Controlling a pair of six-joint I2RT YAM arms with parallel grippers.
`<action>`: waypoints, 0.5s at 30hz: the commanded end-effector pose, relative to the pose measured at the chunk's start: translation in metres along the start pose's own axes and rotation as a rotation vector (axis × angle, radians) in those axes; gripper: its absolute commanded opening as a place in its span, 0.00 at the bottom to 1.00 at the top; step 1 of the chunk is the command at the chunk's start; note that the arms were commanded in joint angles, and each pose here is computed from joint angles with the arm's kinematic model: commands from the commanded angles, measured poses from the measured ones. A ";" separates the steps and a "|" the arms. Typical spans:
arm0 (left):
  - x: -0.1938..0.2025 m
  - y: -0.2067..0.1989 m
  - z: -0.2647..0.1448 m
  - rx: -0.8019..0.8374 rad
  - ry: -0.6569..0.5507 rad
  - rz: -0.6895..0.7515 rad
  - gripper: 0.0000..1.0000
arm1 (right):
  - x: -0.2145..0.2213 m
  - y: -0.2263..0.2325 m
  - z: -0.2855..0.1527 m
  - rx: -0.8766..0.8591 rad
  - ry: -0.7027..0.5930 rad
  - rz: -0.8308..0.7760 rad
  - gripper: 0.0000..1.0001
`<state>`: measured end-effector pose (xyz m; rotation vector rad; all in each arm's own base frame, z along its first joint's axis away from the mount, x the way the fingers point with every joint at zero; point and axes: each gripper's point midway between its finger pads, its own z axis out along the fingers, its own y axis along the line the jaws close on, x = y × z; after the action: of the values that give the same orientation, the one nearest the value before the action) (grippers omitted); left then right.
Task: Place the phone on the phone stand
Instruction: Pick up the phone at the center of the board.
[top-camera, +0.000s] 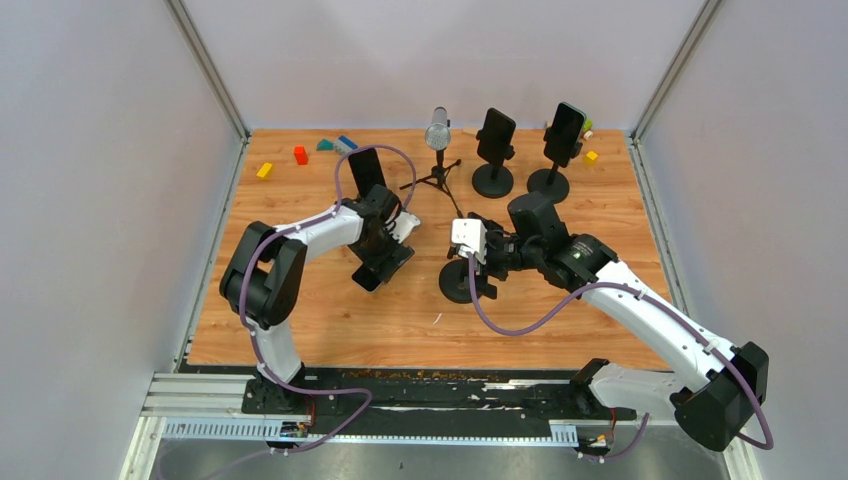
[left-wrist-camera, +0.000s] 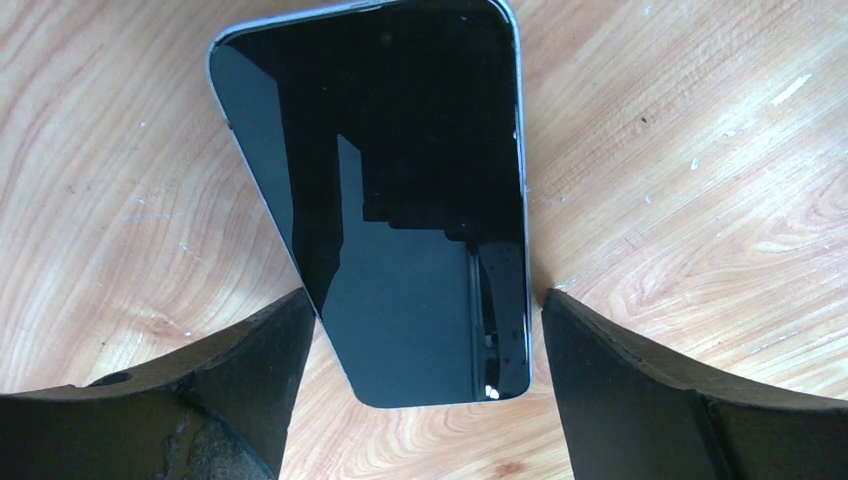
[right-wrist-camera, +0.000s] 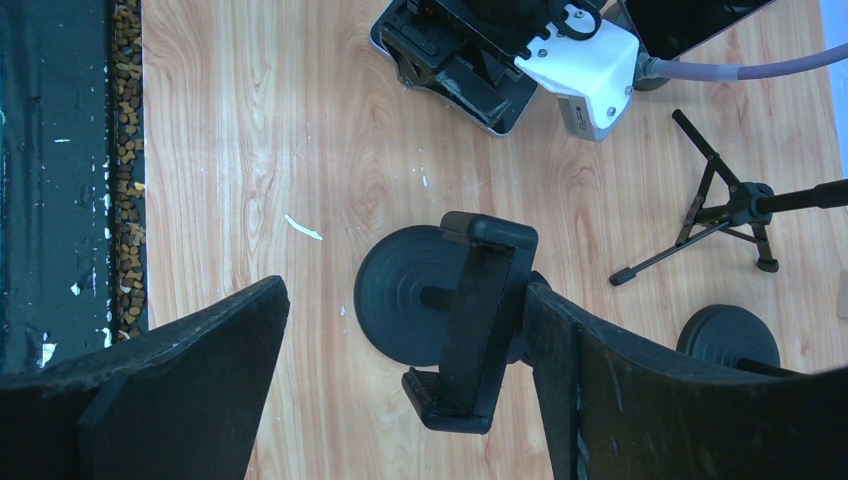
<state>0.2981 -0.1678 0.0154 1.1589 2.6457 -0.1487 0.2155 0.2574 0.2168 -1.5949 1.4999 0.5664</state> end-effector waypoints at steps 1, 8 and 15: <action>0.009 -0.006 0.025 0.035 0.039 -0.013 0.87 | 0.005 0.004 0.000 -0.006 0.009 0.027 0.88; 0.011 0.001 0.020 -0.010 0.022 0.008 0.62 | -0.005 0.001 -0.005 0.006 -0.019 0.038 0.88; -0.002 0.014 -0.006 -0.097 -0.067 0.038 0.37 | -0.033 -0.015 -0.016 0.069 -0.081 0.050 0.88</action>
<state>0.3008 -0.1668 0.0178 1.1353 2.6045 -0.1356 0.2153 0.2585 0.2199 -1.5592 1.5280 0.5879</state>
